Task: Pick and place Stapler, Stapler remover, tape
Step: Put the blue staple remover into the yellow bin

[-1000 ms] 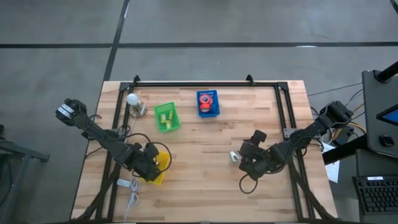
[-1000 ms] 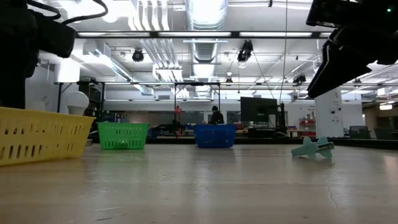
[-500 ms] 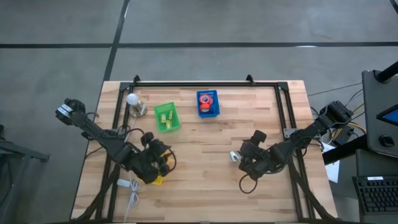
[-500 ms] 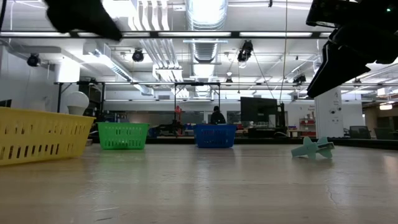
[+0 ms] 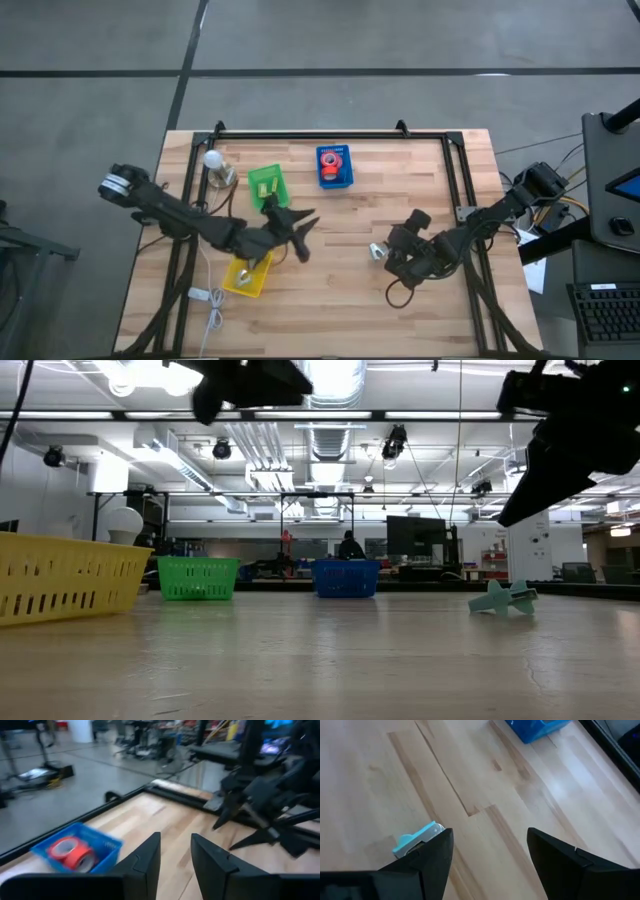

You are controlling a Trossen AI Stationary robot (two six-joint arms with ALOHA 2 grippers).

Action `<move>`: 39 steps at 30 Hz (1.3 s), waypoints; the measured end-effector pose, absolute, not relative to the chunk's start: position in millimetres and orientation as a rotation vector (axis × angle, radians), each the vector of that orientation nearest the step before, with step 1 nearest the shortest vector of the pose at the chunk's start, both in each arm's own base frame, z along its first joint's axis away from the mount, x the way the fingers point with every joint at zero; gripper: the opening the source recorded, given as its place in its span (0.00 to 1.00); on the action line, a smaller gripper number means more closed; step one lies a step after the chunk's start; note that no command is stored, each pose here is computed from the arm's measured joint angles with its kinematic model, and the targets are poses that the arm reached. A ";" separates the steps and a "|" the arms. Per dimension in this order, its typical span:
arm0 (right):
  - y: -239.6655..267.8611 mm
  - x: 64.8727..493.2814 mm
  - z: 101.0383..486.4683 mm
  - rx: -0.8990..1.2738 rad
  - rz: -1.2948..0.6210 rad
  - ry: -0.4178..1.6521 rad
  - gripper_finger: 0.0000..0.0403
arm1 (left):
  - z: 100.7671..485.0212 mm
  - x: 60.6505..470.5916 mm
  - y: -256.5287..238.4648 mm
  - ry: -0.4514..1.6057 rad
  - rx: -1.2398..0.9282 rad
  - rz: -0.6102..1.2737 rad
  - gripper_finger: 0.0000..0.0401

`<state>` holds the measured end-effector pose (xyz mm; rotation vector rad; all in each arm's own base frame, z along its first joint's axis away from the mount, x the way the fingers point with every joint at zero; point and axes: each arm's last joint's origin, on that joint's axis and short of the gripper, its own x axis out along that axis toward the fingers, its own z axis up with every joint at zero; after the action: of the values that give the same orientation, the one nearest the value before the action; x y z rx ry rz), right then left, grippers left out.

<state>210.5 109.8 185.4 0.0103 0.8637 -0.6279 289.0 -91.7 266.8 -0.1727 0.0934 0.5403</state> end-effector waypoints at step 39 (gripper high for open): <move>91.8 211.1 143.0 0.540 -0.589 0.941 0.59 | 268.8 312.6 -77.3 -0.009 -0.096 0.395 0.27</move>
<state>211.1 91.8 143.0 0.5396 0.9409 -0.5888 312.6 -77.3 268.8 -0.0955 -0.0087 0.3947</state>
